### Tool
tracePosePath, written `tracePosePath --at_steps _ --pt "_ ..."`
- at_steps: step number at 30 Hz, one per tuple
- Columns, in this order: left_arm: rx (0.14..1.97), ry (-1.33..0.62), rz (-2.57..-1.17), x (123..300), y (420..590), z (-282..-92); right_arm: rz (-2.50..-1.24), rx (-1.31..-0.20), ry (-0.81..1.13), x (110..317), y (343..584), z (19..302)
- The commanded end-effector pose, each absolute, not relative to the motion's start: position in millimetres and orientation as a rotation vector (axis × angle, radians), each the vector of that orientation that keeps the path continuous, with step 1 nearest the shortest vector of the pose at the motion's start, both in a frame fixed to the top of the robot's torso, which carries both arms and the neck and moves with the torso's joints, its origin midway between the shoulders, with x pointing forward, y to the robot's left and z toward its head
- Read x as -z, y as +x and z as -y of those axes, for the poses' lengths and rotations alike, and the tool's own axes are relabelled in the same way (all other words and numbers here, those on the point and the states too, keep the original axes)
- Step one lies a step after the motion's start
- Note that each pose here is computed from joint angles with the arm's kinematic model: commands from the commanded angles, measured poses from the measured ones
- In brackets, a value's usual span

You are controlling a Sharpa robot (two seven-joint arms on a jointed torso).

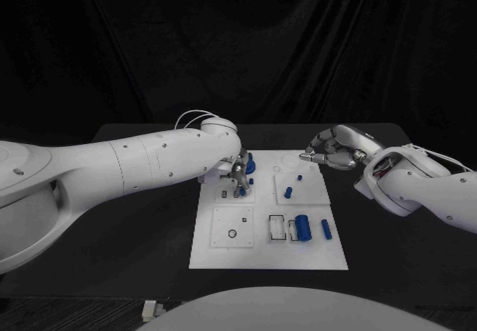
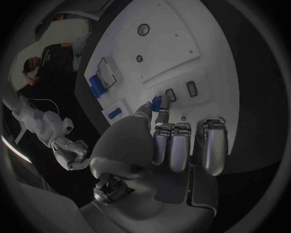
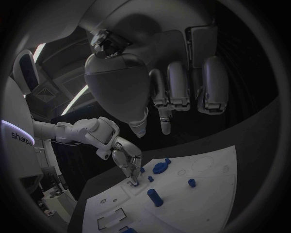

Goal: Assemble the parts on the task board

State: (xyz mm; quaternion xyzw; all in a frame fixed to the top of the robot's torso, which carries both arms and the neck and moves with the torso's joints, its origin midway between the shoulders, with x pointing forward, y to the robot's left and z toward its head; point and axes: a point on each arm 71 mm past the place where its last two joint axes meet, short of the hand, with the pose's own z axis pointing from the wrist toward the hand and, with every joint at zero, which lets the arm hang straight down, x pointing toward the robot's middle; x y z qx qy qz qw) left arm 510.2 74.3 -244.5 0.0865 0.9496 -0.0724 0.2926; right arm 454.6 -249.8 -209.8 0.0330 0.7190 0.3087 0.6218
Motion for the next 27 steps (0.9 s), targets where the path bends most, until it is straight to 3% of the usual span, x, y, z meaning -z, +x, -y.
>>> tracePosePath --at_steps 1,13,27 --pt "0.189 0.183 -2.498 241.2 508.5 -76.1 -1.667 -0.693 0.088 212 454 251" --pt "0.155 0.164 -2.473 225.5 502.8 -92.9 -1.676 -0.689 0.088 214 454 252" --pt "0.102 0.153 -2.494 225.5 509.5 -107.1 -1.693 -0.687 0.089 218 454 251"
